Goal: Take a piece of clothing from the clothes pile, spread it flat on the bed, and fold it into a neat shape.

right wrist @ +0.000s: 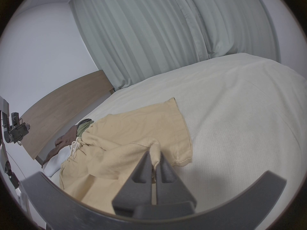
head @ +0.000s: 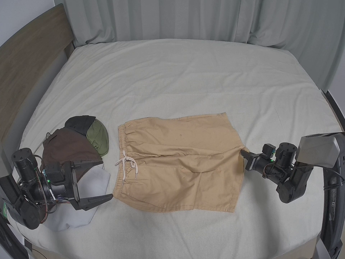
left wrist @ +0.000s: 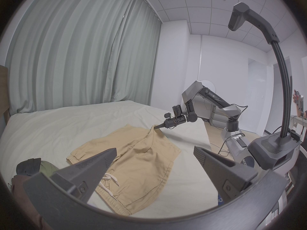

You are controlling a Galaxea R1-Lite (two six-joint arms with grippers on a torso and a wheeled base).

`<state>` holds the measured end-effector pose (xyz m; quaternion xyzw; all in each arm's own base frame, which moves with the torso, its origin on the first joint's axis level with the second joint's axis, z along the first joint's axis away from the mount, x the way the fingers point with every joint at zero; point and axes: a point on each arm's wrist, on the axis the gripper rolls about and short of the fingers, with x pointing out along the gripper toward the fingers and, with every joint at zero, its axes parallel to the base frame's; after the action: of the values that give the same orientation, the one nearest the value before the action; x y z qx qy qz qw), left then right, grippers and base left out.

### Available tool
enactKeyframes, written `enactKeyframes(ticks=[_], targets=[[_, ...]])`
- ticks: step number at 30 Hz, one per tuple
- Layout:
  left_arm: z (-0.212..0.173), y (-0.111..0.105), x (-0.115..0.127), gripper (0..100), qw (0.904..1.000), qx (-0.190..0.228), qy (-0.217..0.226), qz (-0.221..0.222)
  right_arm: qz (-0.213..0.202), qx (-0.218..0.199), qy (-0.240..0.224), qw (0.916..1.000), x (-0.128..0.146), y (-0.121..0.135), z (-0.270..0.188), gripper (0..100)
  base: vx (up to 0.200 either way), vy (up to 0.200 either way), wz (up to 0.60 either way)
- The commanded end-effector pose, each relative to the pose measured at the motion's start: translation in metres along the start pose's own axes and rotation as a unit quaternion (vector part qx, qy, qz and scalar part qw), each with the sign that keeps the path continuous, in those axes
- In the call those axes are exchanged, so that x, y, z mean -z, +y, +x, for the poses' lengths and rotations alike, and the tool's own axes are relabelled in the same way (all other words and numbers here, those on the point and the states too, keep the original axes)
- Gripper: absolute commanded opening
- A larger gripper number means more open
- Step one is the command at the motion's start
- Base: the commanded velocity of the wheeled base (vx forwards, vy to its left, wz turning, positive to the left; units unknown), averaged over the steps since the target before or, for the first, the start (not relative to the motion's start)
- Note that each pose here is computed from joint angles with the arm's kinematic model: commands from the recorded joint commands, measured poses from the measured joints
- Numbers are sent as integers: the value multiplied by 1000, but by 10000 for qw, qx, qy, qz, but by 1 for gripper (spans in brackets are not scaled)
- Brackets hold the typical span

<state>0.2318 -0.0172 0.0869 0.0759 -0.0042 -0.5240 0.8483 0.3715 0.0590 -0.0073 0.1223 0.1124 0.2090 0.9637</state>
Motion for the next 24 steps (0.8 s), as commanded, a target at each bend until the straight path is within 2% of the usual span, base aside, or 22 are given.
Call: enactKeyframes(ticks=[1, 15, 16, 20, 24], targets=[[0, 0, 0, 100, 10000, -6, -1, 5, 2, -4, 3, 10000, 0, 0, 0, 0, 0, 0, 0], [0, 0, 0, 100, 10000, -6, -1, 5, -8, 0, -14, 10000, -2, 0, -2, 0, 0, 0, 0], [0, 0, 0, 100, 10000, -7, -4, 12, -4, -9, -19, 10000, -2, 0, -1, 100, 0, 0, 0], [0, 0, 0, 100, 10000, -7, -4, 12, -18, 6, -53, 10000, -4, 0, -2, 100, 0, 0, 0], [-1, 0, 0, 100, 10000, -14, 0, 4, 15, -4, 132, 9999, -1, 6, -13, 100, 0, 0, 0]])
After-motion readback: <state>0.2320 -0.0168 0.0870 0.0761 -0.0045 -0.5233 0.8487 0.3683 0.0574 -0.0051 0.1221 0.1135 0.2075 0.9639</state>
